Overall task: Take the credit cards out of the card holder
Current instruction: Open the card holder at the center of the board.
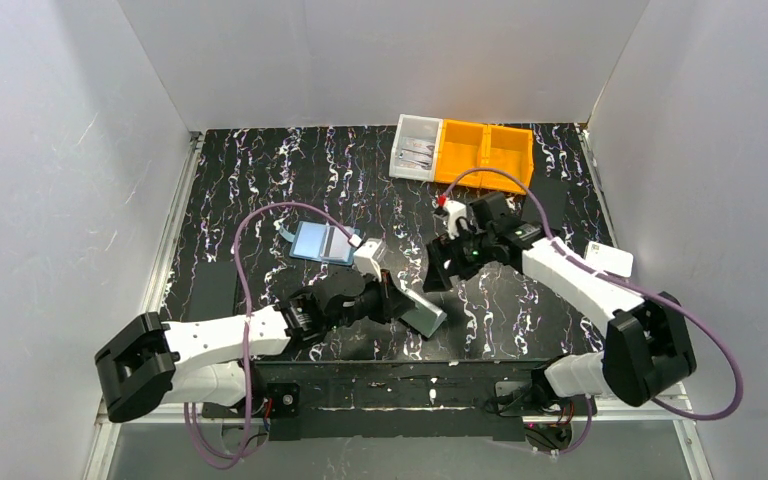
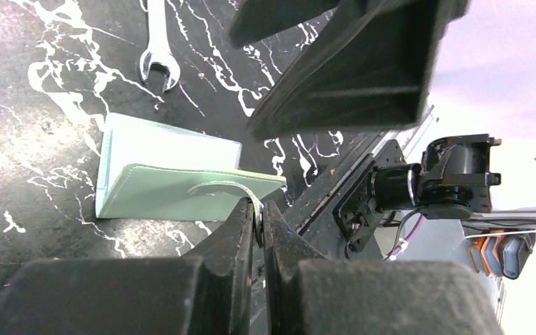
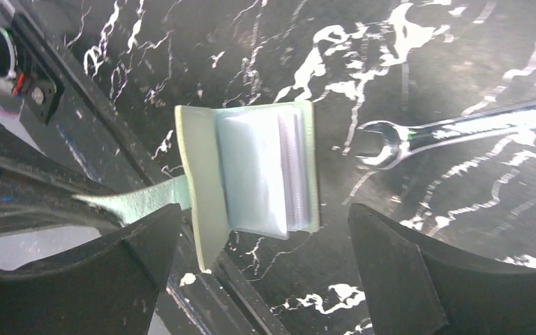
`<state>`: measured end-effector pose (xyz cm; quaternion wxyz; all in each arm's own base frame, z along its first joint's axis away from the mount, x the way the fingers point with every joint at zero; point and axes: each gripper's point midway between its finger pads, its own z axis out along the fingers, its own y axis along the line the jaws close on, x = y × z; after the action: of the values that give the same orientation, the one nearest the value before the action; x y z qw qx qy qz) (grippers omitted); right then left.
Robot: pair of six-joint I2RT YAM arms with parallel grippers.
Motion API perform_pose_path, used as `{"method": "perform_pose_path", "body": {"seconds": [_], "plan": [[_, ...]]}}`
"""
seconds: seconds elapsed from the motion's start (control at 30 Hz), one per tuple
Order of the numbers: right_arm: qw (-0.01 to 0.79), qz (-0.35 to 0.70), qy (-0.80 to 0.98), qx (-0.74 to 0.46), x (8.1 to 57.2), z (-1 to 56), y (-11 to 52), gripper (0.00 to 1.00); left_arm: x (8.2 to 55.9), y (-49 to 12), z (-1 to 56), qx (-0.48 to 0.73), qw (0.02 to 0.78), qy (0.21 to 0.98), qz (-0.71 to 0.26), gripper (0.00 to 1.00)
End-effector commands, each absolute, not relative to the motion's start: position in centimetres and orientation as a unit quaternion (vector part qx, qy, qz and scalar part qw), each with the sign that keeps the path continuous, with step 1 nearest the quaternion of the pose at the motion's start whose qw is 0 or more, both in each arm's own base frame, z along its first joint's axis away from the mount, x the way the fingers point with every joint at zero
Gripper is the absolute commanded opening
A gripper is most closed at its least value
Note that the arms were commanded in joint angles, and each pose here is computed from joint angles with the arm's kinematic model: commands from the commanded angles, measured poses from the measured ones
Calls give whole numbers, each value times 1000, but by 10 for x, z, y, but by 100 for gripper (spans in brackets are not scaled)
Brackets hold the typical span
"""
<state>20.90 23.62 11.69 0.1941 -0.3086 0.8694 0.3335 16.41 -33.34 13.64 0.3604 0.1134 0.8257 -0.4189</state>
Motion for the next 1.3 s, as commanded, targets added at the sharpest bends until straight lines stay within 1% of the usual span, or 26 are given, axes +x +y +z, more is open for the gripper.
{"method": "perform_pose_path", "body": {"seconds": [0.0,0.1,0.2,0.33,0.5,0.57,0.63,0.7,0.77,0.8,0.87,0.93,1.03,1.17,1.27], "plan": [[230,352,849,-319,208,127,227,98,174,-327,135,92,354,826,-429,0],[249,372,810,-380,192,132,226,98,173,-298,107,45,329,847,-415,0],[253,375,799,-396,187,131,226,96,160,-271,79,3,286,873,-396,0],[234,373,804,-398,190,123,227,92,142,-239,49,-29,246,906,-344,0],[211,382,807,-398,190,116,233,83,134,-191,30,-87,235,938,-240,0],[208,379,809,-398,191,113,234,82,134,-179,28,-109,237,942,-210,0],[207,373,813,-396,192,110,235,80,132,-159,26,-138,237,948,-160,0],[206,367,816,-397,193,107,236,76,130,-144,24,-161,234,951,-122,0],[205,360,817,-402,193,104,238,71,128,-133,23,-181,230,952,-90,2],[204,357,817,-404,192,103,239,69,128,-129,24,-187,228,952,-76,5],[200,353,818,-408,192,101,241,64,127,-126,27,-187,222,955,-56,14],[196,351,817,-414,191,99,243,60,130,-130,38,-171,227,957,-62,16],[193,346,812,-428,189,98,246,54,136,-146,67,-122,247,954,-115,22],[185,334,800,-462,184,95,253,45,137,-159,107,-62,297,930,-206,42],[169,333,789,-488,177,92,262,38,133,-156,128,-42,326,913,-241,49]]}}
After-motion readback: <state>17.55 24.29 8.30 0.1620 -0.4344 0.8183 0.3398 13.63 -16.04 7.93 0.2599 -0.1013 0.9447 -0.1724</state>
